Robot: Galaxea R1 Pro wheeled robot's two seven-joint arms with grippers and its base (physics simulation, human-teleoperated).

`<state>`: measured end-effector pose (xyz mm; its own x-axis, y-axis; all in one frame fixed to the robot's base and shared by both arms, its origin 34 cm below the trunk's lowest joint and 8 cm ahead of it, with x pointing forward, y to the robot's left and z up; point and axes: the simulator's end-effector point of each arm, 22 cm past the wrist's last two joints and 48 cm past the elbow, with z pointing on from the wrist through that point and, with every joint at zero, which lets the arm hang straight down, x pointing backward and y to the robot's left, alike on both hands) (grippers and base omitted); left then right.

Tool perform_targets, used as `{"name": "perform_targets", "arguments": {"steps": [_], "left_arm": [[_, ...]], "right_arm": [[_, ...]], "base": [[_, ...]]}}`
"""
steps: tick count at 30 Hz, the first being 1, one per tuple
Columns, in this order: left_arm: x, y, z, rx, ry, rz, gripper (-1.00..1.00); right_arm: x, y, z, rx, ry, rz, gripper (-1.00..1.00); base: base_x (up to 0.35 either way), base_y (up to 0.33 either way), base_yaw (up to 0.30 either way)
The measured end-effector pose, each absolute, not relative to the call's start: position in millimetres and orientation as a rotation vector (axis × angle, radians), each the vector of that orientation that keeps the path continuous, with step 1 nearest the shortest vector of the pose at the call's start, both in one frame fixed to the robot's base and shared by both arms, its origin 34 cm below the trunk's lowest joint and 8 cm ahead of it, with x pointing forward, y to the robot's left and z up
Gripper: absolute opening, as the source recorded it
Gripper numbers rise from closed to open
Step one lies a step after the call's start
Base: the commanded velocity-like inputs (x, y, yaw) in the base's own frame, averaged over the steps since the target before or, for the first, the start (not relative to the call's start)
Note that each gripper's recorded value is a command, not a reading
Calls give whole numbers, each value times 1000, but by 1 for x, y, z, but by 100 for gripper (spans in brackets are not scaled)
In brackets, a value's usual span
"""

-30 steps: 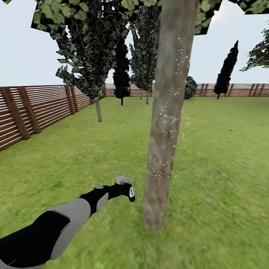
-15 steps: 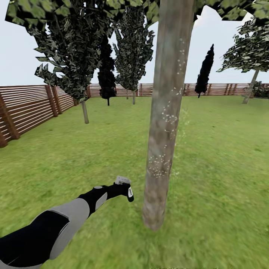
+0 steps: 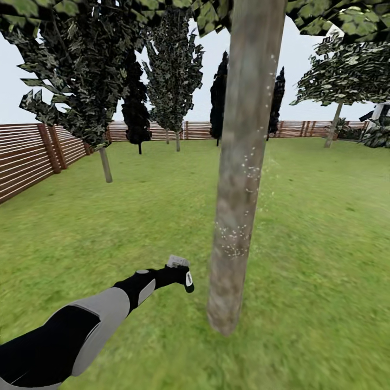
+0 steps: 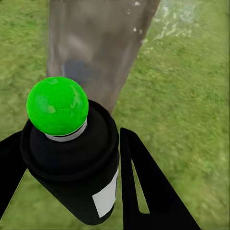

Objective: In the garden, pick up the pesticide atomizer on the floor and spray pesticide onto both trees until each tree trunk is fully covered.

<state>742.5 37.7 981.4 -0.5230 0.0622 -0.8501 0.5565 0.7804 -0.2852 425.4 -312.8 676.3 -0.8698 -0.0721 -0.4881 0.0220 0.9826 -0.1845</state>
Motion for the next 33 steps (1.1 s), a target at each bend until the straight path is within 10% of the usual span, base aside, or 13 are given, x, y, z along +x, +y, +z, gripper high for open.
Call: {"name": "perform_targets", "arguments": {"steps": [16, 33], "left_arm": [[742, 33, 983, 467, 2042, -682, -100], [757, -28, 1140, 542, 2078, -532, -100]], "right_arm": [[425, -313, 676, -35, 2614, -251, 100], [424, -320, 676, -31, 2620, -271, 100]], "base": [[92, 335, -134], [4, 12, -14]]}}
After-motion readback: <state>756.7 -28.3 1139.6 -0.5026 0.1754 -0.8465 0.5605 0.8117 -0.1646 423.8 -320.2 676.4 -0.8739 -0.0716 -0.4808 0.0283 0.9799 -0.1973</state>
